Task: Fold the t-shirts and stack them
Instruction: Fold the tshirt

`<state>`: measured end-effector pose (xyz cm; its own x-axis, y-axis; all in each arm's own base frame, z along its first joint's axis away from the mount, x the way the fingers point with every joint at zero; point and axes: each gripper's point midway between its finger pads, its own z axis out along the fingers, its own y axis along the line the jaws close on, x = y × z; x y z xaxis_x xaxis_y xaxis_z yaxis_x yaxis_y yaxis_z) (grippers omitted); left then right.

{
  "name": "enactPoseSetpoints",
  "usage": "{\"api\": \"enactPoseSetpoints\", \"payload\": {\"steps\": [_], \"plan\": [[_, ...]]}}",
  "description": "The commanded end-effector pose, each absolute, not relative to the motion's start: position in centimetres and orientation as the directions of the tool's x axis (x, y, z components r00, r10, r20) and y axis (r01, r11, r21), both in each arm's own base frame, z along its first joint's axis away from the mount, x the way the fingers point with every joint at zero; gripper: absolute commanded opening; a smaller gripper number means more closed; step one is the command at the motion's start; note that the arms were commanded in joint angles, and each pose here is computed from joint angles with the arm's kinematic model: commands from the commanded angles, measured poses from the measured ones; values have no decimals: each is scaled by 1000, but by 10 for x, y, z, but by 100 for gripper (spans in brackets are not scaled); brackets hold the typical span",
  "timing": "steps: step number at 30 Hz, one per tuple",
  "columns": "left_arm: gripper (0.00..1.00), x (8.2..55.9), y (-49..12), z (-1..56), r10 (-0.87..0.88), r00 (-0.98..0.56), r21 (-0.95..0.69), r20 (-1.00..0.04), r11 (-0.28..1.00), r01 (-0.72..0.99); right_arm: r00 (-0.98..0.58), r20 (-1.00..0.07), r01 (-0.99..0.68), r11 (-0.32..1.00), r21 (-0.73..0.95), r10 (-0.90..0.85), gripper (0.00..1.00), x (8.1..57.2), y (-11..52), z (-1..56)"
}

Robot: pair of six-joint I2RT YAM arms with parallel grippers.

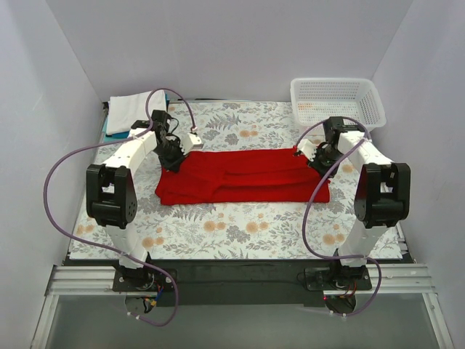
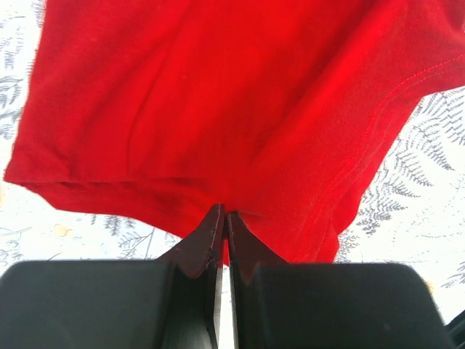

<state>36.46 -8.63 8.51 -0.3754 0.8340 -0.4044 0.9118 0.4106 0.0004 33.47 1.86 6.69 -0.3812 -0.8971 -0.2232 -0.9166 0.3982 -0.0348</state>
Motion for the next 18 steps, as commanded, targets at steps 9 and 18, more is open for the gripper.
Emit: {"api": "enactPoseSetpoints", "payload": {"steps": [9,18], "plan": [[0,394,-92,90,814,-356,36,-459,417,908,-317,-207,-942,332,-40,-925,1,362,13,61],[0,408,-92,80,817,-357,42,-453,419,907,-331,-196,-941,339,-11,-923,1,362,13,50]]}}
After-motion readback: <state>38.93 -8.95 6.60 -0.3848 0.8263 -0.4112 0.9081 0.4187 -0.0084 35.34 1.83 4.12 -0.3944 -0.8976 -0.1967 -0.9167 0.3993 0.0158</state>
